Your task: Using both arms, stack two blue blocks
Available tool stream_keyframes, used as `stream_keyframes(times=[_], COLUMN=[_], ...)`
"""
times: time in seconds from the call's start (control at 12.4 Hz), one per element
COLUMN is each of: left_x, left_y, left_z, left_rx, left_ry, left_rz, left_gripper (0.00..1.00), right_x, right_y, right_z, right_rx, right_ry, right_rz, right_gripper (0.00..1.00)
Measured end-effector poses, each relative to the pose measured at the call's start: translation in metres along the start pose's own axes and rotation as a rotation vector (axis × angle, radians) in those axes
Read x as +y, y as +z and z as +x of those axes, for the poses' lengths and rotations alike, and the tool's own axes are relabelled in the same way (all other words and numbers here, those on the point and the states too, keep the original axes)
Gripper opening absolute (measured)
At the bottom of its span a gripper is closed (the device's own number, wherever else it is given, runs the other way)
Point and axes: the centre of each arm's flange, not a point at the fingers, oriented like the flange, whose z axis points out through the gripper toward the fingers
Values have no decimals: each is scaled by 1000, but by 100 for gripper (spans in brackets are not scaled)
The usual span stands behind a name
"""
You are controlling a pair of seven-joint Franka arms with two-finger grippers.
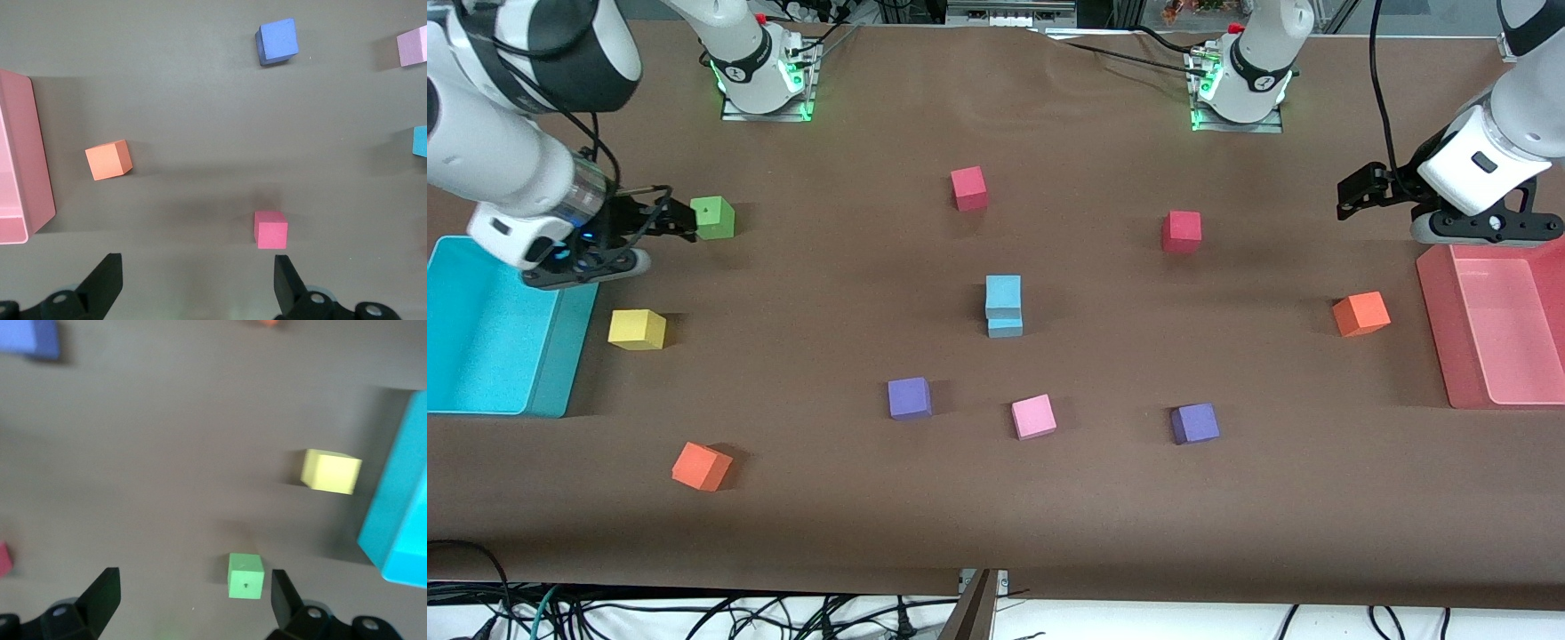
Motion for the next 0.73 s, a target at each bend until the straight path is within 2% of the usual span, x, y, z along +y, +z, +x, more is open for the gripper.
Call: stream_keyframes(times=[0.32,0.48,0.73], left_x=[2,1,2], left_y=[0,0,-3], left_z=[0,0,-1], left_rx=[1,1,2], left_ry=[1,0,-16], left_rz=[0,0,0], left_gripper=[100,100,100], right_x=[60,79,90], right_y=[-49,-59,-56], right_z=[-14,-17,-15], right_rx=[51,71,75], right_ry=[175,193,192], right_rz=[21,68,70], right_gripper=[100,100,100])
